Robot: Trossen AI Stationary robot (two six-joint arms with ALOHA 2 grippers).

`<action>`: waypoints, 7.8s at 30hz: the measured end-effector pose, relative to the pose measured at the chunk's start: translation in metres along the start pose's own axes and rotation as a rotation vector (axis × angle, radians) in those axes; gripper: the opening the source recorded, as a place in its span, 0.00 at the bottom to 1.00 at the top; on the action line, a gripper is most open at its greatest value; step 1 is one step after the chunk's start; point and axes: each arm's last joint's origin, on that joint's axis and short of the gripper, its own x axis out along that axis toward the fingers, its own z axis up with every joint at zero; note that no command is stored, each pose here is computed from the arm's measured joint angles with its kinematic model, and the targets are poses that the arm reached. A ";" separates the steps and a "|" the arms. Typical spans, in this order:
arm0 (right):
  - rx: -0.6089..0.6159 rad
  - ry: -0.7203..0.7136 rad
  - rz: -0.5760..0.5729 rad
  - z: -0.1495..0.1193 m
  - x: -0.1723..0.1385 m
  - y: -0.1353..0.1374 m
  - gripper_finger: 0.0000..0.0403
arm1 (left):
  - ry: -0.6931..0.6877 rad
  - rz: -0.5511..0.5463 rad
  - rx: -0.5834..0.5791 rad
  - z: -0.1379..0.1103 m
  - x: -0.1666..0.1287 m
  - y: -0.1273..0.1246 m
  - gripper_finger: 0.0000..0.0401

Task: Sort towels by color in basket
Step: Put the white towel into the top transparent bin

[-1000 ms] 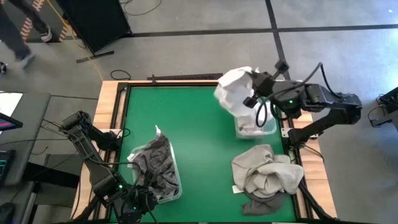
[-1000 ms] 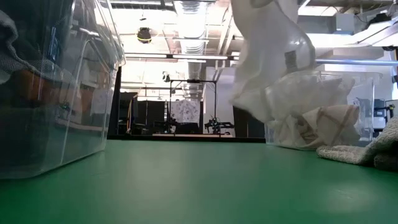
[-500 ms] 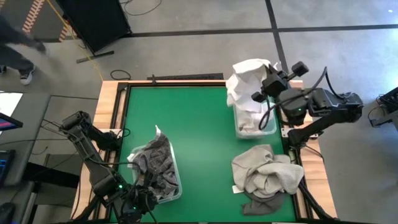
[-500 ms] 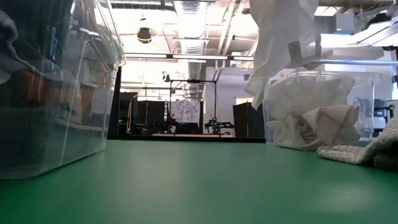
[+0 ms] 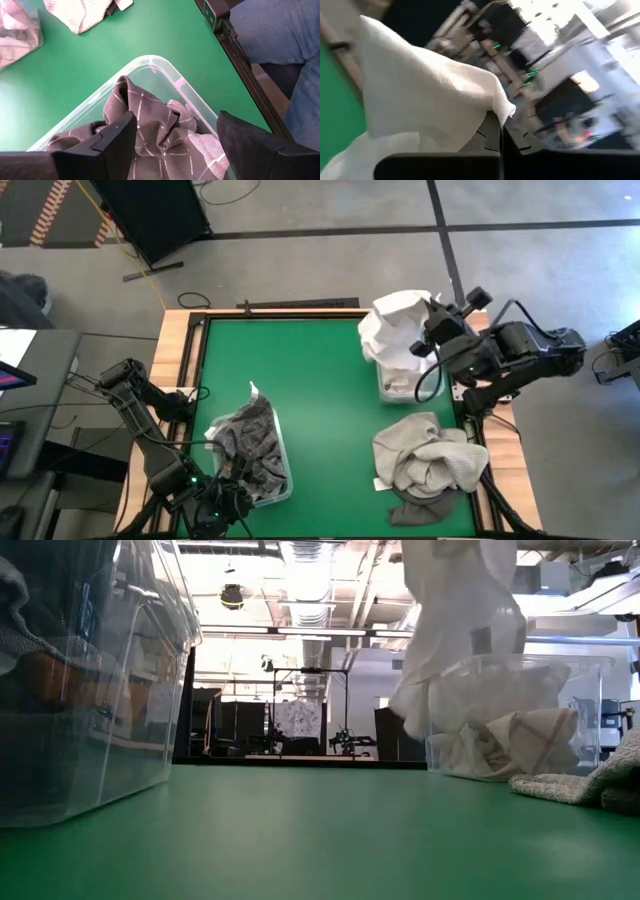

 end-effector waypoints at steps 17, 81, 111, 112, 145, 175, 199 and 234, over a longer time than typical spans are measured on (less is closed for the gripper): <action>0.048 0.512 0.379 -0.075 0.034 0.021 0.04 | -0.003 0.015 0.001 0.001 0.001 0.002 0.66; 0.347 0.456 0.807 -0.136 0.099 0.070 0.55 | 0.001 0.021 -0.011 0.002 0.003 0.005 0.66; 0.053 0.220 0.875 -0.106 0.112 0.124 0.66 | 0.001 0.021 -0.014 0.002 0.003 0.005 0.66; 0.038 0.235 0.865 -0.107 0.115 0.126 0.66 | 0.001 0.021 -0.016 0.002 0.003 0.005 0.66; 0.110 0.686 0.876 -0.191 0.162 0.158 0.11 | 0.008 0.023 -0.022 0.001 0.003 0.006 0.66; 0.248 0.598 1.015 -0.184 0.138 0.137 0.40 | 0.008 0.023 -0.019 0.001 0.003 0.006 0.66; 0.422 0.133 0.901 -0.151 0.106 0.082 0.63 | 0.007 0.024 -0.018 0.001 0.003 0.006 0.66; 0.325 0.191 0.780 -0.149 0.148 0.119 0.05 | 0.007 0.024 -0.019 0.001 0.003 0.006 0.66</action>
